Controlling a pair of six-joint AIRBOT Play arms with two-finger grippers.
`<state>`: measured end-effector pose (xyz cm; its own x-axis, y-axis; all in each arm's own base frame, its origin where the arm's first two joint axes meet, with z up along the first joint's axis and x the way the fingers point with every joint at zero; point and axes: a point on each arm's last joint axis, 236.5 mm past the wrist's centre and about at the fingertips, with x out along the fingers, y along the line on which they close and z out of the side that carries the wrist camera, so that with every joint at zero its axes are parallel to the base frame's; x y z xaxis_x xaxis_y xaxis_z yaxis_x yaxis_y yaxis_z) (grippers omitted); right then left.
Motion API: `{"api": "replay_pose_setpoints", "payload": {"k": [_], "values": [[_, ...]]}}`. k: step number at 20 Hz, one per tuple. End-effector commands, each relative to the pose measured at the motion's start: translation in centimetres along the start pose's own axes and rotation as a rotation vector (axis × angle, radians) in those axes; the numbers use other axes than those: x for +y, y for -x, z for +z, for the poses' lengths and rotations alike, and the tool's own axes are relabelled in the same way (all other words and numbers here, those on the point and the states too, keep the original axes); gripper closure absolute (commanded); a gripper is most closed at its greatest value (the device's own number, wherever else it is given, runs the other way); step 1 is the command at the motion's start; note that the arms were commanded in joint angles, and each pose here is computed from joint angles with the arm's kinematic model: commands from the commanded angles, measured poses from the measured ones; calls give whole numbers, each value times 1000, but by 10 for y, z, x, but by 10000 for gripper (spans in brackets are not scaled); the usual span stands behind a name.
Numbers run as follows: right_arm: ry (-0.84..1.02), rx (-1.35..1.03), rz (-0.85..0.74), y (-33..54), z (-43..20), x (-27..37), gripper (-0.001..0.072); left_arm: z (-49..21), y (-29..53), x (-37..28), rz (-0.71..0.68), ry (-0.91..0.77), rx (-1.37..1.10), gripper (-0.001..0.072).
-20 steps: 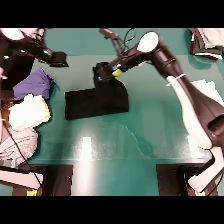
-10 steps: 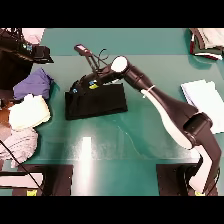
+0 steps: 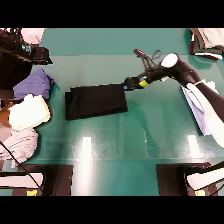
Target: Fold the shirts.
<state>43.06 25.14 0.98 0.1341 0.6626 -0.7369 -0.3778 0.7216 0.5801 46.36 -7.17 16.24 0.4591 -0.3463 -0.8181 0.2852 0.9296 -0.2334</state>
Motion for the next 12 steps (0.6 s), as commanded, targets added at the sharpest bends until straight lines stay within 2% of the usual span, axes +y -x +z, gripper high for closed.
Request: {"api": "replay_pose_setpoints", "payload": {"k": [1, 6, 10, 11, 12], "values": [[-210, -14, 14, -3, -22, -44, 30, 1, 0, 0, -1, 2, -4, 683], [-322, 46, 138, -58, -31, -31, 33, 0, 0, 0, -1, 2, -1, 683], [-262, 95, 218, -97, -22, 10, 56, -2, 0, 0, -3, 2, 6, 683], [-225, 103, 221, -105, -19, 20, 86, -2, 0, 0, -2, 2, 6, 683], [-199, 109, 228, -112, -17, 30, 156, -2, 0, 0, -3, 2, 8, 683]]}}
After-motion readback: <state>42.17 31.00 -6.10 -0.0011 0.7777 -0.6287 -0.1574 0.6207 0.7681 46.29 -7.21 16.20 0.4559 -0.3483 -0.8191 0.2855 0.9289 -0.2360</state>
